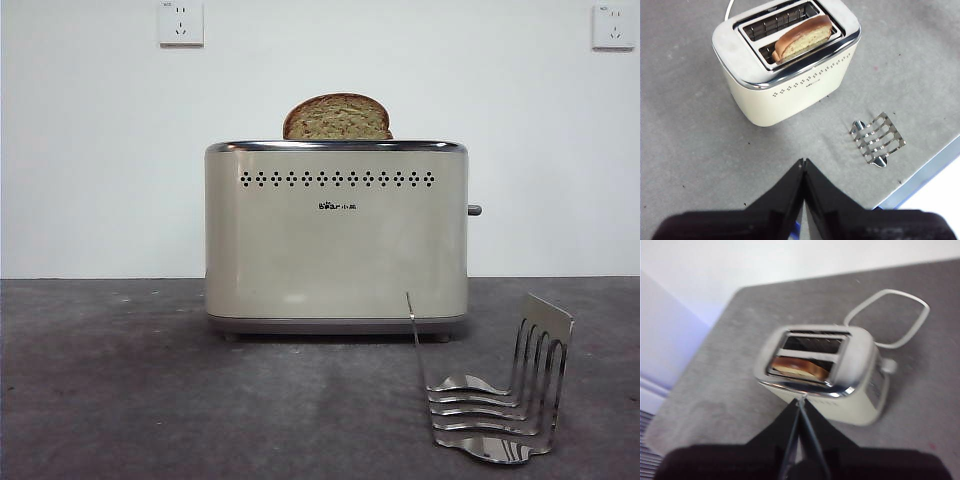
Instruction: Pick up a slice of bread from the rack,put the bread on the toaster,press the button
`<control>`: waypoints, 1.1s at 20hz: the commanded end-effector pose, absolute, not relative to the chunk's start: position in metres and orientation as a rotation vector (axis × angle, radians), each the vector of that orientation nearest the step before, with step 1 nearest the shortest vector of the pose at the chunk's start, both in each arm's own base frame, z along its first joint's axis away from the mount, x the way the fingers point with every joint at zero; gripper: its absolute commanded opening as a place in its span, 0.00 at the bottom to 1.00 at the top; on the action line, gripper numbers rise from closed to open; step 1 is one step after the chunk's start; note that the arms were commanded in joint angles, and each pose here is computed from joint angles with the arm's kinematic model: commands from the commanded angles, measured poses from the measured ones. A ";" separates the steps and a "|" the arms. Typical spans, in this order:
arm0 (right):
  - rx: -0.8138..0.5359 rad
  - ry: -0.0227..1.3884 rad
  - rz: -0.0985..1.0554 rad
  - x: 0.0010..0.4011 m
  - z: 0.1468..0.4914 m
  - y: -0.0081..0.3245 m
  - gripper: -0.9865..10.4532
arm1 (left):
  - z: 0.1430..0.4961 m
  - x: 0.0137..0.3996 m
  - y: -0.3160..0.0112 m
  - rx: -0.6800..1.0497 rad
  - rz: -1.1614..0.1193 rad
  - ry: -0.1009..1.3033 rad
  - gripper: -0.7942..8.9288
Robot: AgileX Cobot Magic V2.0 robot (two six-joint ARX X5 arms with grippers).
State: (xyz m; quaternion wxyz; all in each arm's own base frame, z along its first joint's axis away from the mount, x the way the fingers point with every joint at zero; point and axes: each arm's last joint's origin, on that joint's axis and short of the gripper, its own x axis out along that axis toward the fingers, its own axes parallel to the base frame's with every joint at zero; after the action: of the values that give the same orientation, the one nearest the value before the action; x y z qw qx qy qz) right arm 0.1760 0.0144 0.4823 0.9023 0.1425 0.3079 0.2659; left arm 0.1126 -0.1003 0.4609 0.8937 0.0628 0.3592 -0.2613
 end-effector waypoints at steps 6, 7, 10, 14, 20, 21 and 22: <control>0.237 0.760 0.302 0.199 0.464 0.008 0.09 | 0.458 0.122 -0.094 0.288 -0.514 0.709 0.08; 0.225 0.769 0.266 0.202 0.463 0.007 0.09 | 0.456 0.121 -0.088 0.298 -0.502 0.693 0.08; 0.179 0.788 0.144 0.210 0.458 0.003 0.09 | 0.429 0.119 -0.065 0.197 -0.389 0.540 0.08; 0.142 0.816 0.047 0.221 0.452 0.000 0.09 | 0.338 0.112 -0.032 0.066 -0.185 0.250 0.08; 0.120 0.832 -0.007 0.227 0.448 -0.001 0.09 | 0.202 0.101 -0.014 -0.090 -0.042 0.111 0.08; 0.119 0.831 -0.008 0.227 0.448 -0.002 0.09 | 0.192 0.101 -0.013 -0.106 -0.039 0.107 0.08; 0.119 0.831 -0.008 0.227 0.448 -0.002 0.09 | 0.185 0.101 -0.013 -0.118 -0.037 0.103 0.08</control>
State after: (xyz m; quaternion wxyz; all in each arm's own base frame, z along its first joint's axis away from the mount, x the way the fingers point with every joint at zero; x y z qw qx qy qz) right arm 0.2250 -0.0015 0.4502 0.9146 0.0607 0.3998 -0.0032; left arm 0.1007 -0.0133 0.1893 0.9971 -0.0353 0.0644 -0.0198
